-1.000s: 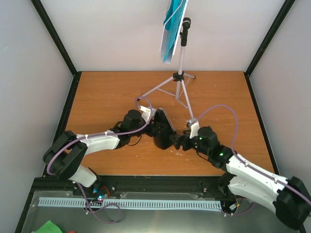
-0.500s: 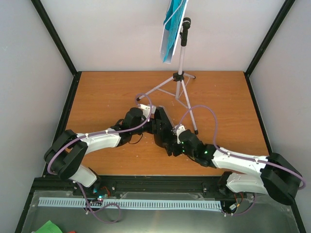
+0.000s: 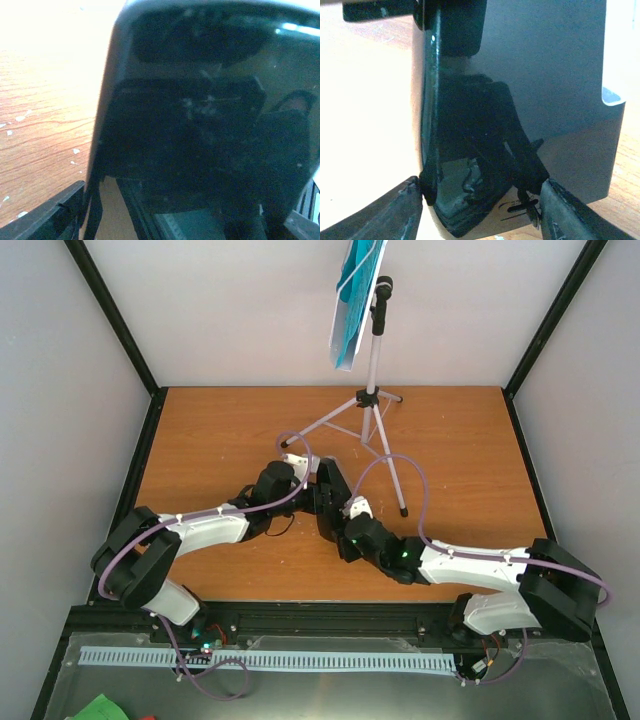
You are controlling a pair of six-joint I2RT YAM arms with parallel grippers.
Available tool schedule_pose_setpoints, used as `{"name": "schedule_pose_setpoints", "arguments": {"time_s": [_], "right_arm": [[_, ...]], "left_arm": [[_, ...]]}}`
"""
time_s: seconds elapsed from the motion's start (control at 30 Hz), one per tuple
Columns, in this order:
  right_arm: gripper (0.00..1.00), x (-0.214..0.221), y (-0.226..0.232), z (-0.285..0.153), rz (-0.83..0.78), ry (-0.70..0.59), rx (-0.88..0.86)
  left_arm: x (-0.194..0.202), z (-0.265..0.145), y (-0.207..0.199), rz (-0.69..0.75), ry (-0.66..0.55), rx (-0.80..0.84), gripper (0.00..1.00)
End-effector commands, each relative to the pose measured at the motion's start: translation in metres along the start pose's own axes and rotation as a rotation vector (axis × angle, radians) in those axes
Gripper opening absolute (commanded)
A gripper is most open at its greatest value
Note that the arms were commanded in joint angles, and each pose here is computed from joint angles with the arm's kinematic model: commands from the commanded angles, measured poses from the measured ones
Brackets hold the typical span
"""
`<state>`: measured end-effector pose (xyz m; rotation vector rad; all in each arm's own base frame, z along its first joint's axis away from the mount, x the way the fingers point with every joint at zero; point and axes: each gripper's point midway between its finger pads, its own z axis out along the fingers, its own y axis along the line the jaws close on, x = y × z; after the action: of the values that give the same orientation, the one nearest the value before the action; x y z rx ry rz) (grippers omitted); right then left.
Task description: Pack up the instrument practice props
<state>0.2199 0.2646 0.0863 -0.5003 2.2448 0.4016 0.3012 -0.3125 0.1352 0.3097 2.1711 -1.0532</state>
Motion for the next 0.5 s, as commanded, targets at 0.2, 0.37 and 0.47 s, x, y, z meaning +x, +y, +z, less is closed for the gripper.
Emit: {"name": "schedule_pose_setpoints", "arguments": {"time_s": [0.2, 0.37, 0.47], "right_arm": [[0.69, 0.0052, 0.0018, 0.0088, 0.025, 0.03, 0.039], [0.66, 0.0067, 0.0012, 0.01, 0.031, 0.031, 0.04], [0.5, 0.0053, 0.0027, 0.0094, 0.034, 0.024, 0.033]], "left_arm": [[-0.0059, 0.0034, 0.0127, -0.017, -0.009, -0.066, 0.54], [-0.0069, 0.0034, 0.0119, -0.014, -0.01, -0.064, 0.54], [-0.0063, 0.0035, 0.0125, -0.015, -0.007, -0.067, 0.54]]}}
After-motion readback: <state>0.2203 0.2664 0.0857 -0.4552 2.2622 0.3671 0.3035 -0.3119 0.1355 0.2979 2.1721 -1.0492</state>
